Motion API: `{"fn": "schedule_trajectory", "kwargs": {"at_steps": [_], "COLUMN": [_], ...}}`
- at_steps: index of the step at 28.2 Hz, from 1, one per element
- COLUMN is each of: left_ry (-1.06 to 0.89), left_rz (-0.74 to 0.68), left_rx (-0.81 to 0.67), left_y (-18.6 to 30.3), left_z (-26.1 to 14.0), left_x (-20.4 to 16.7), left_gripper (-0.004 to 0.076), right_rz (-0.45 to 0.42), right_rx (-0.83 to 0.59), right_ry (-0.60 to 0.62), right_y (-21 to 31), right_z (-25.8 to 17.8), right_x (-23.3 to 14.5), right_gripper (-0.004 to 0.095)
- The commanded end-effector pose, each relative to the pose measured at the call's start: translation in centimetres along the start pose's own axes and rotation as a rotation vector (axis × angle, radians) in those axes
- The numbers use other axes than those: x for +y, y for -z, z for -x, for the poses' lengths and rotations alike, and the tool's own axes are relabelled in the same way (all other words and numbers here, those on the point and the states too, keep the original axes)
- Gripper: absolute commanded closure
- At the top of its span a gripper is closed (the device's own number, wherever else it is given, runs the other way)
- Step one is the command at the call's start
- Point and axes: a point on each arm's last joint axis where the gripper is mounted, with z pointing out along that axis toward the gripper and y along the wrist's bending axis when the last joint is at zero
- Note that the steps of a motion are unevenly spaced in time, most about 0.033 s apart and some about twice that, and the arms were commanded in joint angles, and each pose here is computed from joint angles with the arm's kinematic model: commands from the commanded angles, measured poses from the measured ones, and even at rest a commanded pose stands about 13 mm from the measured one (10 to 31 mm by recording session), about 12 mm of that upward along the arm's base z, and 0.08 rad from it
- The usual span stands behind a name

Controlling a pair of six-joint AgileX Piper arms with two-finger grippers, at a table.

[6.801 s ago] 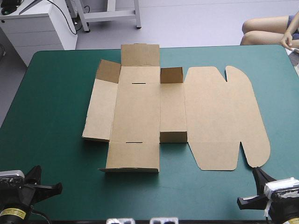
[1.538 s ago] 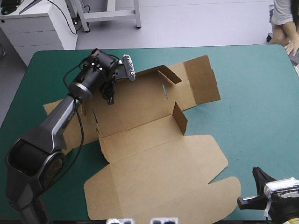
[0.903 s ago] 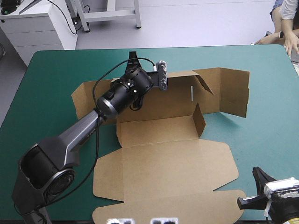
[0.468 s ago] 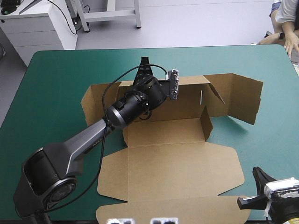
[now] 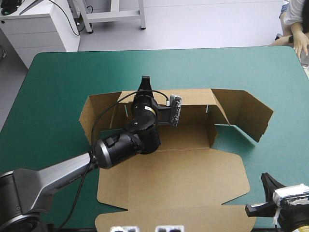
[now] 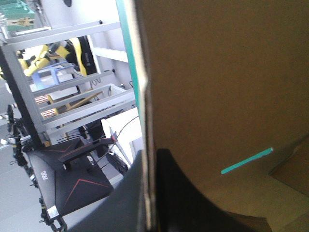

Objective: Fold the box

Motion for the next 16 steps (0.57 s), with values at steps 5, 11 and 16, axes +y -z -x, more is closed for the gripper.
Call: {"fn": "schedule_trajectory", "kwargs": {"at_steps": [5, 11, 16], "left_ry": [0.072, 0.011, 0.042], "left_rz": [0.207, 0.170, 0.169], "left_rx": [-0.041, -0.037, -0.034], "left_y": [2.5, 2.3, 2.1], "left_z": [-0.2, 0.3, 0.3], "left_x": [0.3, -2.3, -2.9], "left_gripper": [0.0732, 0.0732, 0.0732], "right_rz": [-0.017, -0.017, -0.020], "right_rx": [-0.127, -0.127, -0.196], "right_ry": [0.004, 0.004, -0.008], "right_y": [1.0, 1.0, 1.1], "right_z": [1.4, 1.4, 2.0], "right_x": [0.0, 0.0, 0.0], "right_gripper": [0.0928, 0.0928, 0.0928]}}
